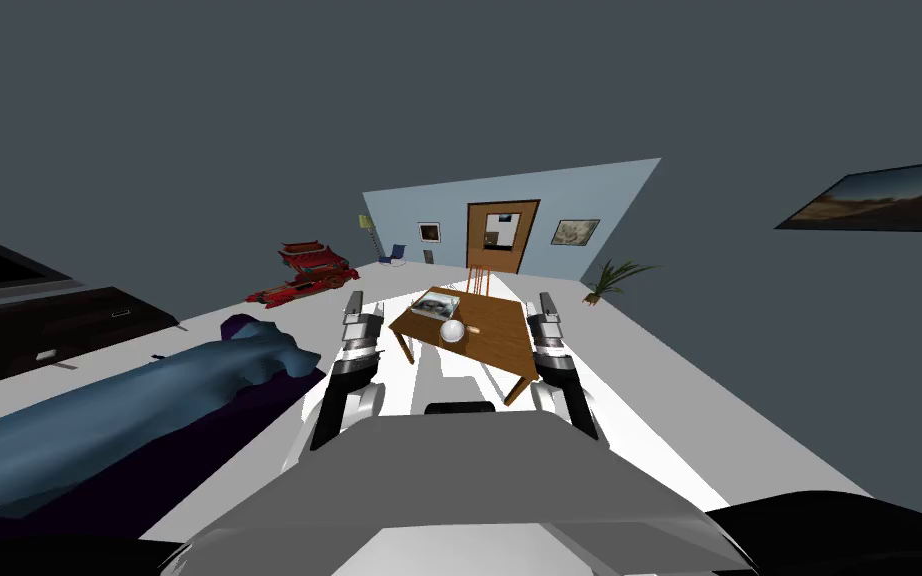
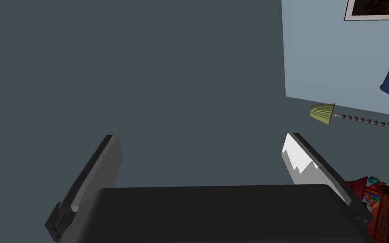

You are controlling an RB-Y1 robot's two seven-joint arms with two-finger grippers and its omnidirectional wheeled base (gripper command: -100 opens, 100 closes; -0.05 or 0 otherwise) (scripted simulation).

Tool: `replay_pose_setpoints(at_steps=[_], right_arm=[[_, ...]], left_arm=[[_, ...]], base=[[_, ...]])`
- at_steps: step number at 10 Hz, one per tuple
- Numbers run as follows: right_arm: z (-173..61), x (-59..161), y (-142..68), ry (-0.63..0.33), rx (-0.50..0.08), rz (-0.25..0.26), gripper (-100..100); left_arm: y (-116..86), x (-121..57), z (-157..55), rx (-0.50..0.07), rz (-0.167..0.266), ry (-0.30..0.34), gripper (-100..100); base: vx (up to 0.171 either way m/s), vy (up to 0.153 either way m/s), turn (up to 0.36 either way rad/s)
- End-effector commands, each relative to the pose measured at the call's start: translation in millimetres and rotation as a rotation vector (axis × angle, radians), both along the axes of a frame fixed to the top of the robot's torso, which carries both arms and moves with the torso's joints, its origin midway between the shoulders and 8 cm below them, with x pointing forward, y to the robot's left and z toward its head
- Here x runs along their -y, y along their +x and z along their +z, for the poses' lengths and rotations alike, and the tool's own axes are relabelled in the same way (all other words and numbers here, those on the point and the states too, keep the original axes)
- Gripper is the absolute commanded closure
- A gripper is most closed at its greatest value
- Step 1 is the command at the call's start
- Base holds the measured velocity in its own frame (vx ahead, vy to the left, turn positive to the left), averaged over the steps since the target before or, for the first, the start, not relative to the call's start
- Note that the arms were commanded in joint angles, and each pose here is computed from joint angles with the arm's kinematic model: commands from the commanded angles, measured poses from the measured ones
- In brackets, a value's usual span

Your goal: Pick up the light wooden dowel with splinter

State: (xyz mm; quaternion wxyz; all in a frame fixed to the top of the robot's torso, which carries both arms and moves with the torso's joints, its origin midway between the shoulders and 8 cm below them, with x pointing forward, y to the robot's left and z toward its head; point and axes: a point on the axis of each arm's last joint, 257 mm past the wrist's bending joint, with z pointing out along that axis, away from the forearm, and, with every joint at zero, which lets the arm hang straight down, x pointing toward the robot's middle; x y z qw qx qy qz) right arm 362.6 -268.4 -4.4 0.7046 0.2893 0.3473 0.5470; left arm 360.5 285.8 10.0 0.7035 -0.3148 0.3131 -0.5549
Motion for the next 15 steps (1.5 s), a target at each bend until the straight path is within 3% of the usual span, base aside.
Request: replay_pose_setpoints(at_steps=[1, 7, 8, 10, 11, 13, 14, 15], right_arm=[[-10, 0, 5, -0.058, -0.036, -0.014, -100], [-74, 14, 26, -0.338, -0.231, -0.101, -100], [-74, 14, 26, -0.347, -0.231, -0.106, -100], [-105, 25, 33, -0.469, -0.320, -0.141, -100], [-105, 25, 33, -0.478, -0.320, -0.145, -100], [-141, 40, 37, -0.608, -0.419, -0.176, -100], [-141, 40, 37, -0.622, -0.418, -0.182, -100], [-160, 49, 37, -0.694, -0.469, -0.197, -100]], left_arm=[[0, 0.0, 0, 0.000, 0.000, 0.000, 0], [0, 0.0, 0, 0.000, 0.000, 0.000, 0], [0, 0.0, 0, 0.000, 0.000, 0.000, 0], [0, 0.0, 0, 0.000, 0.000, 0.000, 0], [0, 0.0, 0, 0.000, 0.000, 0.000, 0], [0, 0.0, 0, 0.000, 0.000, 0.000, 0], [0, 0.0, 0, 0.000, 0.000, 0.000, 0], [0, -0.1, 0, 0.000, 0.000, 0.000, 0]], base=[[-0.013, -0.028, 0.097], [-0.032, -0.069, 0.153], [-0.019, -0.041, 0.064], [-0.023, -0.038, 0.191], [-0.016, -0.038, 0.075], [-0.017, -0.032, 0.207], [-0.009, -0.033, 0.078], [-0.009, -0.019, 0.138]])
